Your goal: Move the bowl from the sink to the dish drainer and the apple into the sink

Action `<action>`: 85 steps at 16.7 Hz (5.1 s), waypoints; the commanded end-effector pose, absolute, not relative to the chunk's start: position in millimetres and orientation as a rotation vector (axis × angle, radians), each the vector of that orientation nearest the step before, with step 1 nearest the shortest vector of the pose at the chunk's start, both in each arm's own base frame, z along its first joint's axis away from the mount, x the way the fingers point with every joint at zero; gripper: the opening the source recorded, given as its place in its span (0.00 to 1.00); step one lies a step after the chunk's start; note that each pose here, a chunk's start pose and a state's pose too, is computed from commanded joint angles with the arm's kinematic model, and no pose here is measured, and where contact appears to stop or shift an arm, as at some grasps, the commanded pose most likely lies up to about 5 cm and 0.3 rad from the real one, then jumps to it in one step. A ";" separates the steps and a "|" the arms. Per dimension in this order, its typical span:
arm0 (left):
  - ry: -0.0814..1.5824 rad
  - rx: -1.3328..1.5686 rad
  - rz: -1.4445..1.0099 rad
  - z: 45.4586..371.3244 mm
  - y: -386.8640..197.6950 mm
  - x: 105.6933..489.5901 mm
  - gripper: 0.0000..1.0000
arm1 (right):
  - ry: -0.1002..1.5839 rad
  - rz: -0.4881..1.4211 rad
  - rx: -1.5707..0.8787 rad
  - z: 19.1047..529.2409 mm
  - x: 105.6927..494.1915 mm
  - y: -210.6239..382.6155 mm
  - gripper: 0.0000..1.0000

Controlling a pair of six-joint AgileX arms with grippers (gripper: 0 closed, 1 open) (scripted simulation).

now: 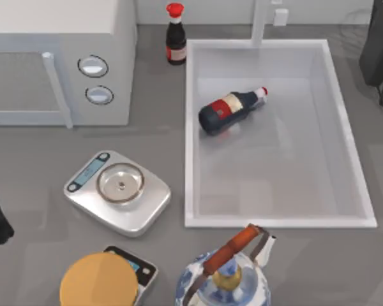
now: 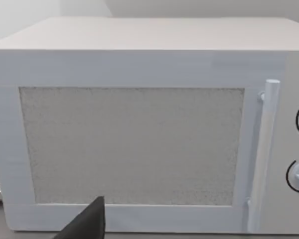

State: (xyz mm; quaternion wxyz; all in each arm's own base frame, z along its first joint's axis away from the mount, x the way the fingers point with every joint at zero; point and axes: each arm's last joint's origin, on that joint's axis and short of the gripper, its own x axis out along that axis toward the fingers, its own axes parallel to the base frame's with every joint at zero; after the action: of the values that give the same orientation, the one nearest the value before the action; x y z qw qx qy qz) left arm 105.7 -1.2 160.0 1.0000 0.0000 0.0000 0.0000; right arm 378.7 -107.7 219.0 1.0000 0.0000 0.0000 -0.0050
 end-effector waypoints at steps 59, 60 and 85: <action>0.000 0.000 0.000 160.0 -1.2 105.7 1.00 | 0.000 0.000 0.000 160.0 105.7 -1.2 1.00; 0.000 0.000 0.000 160.0 -1.2 105.7 1.00 | 0.000 0.000 0.000 160.0 105.7 -1.2 1.00; 0.000 0.000 0.000 160.0 -1.2 105.7 1.00 | 1.231 -0.067 -0.051 213.6 202.7 -46.9 1.00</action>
State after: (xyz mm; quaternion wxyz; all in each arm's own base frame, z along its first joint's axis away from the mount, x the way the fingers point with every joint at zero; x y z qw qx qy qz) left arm 105.7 -1.2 160.0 1.0000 0.0000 0.0000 0.0000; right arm 202.7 -46.9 213.6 0.8156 -0.0237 0.5772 -0.0313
